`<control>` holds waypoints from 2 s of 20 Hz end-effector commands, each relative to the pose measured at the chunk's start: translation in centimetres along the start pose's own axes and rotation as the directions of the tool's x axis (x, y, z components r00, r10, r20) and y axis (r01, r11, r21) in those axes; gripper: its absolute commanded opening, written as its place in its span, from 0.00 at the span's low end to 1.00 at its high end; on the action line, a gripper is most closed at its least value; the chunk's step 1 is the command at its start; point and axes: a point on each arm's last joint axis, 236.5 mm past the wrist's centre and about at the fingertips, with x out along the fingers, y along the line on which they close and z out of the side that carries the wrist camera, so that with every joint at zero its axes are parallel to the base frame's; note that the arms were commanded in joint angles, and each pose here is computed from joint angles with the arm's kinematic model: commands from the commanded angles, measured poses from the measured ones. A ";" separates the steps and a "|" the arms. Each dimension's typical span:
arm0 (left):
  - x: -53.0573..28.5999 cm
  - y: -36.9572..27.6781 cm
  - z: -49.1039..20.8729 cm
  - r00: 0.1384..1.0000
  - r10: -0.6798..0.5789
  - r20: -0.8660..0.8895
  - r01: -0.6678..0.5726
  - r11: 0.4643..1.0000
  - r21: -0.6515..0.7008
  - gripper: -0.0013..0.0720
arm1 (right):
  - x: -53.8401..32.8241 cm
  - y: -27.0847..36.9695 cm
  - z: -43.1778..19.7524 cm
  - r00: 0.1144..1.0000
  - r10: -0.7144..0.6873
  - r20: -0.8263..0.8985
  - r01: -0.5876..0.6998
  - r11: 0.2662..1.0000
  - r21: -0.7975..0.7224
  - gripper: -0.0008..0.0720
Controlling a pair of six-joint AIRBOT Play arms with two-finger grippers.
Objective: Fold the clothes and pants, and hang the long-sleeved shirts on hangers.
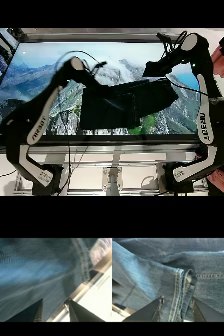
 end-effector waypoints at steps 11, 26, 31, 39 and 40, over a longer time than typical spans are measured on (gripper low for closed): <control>-5.0 15.7 -10.3 0.997 0.039 -0.071 -0.062 0.924 -0.377 0.80 | 12.8 -1.0 -6.7 0.926 0.190 -0.327 -0.169 0.981 0.090 0.73; 0.8 14.9 -11.4 0.966 0.110 -0.234 -0.172 0.949 -0.262 0.85 | 17.2 -0.4 -7.6 0.919 0.152 -0.363 -0.165 0.986 -0.007 0.77; 1.1 15.3 -11.3 0.966 0.115 -0.234 -0.177 0.948 -0.265 0.85 | 19.7 0.6 -6.4 0.938 0.167 -0.304 -0.177 0.984 -0.006 0.54; 1.1 15.5 -11.2 0.967 0.119 -0.225 -0.179 0.947 -0.268 0.85 | 12.3 4.2 4.5 0.990 0.138 0.004 -0.135 0.976 -0.170 0.03; 1.1 15.5 -11.1 0.967 0.120 -0.223 -0.180 0.945 -0.271 0.85 | 11.4 3.9 5.5 0.993 0.109 0.048 -0.100 0.980 -0.173 0.03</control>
